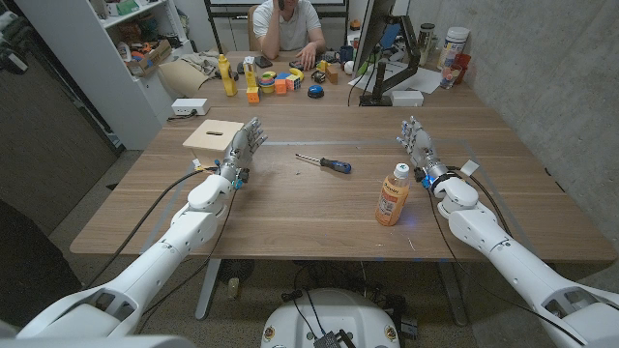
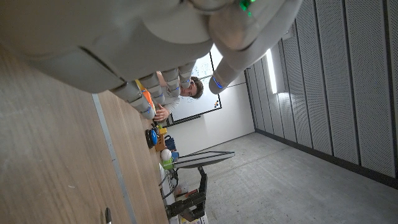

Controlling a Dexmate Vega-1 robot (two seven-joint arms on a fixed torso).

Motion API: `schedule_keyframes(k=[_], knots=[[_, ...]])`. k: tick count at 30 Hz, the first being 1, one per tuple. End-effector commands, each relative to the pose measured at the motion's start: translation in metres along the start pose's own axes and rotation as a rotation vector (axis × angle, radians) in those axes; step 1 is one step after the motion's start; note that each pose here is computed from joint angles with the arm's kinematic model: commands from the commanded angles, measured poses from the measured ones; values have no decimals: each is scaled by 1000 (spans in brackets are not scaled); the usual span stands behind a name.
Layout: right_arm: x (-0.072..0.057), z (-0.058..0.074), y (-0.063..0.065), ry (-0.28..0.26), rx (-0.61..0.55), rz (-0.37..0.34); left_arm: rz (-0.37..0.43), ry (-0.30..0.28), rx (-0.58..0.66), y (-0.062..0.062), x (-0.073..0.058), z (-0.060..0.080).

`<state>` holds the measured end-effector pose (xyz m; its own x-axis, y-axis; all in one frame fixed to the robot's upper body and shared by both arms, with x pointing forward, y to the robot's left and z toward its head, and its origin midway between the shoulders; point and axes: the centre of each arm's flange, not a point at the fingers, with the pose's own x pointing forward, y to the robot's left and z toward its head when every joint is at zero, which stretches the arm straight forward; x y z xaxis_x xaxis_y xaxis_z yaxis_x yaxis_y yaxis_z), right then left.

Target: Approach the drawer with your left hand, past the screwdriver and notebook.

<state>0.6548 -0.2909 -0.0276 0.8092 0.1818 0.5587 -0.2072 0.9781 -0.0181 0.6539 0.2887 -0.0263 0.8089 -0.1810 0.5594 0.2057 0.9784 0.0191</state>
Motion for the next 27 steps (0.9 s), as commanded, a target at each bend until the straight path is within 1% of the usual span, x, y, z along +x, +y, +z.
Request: schedule_keyframes(k=[1, 17, 21, 27], knots=[[2, -1, -2, 1, 3, -2, -6, 7, 4, -2, 4, -1], [4, -3, -1, 6, 5, 4, -15, 0, 2, -3, 6, -1], [4, -3, -1, 6, 5, 5, -22, -23, 4, -5, 7, 3], [4, -4, 0, 7, 3, 9, -39, -69, 7, -10, 9, 16]])
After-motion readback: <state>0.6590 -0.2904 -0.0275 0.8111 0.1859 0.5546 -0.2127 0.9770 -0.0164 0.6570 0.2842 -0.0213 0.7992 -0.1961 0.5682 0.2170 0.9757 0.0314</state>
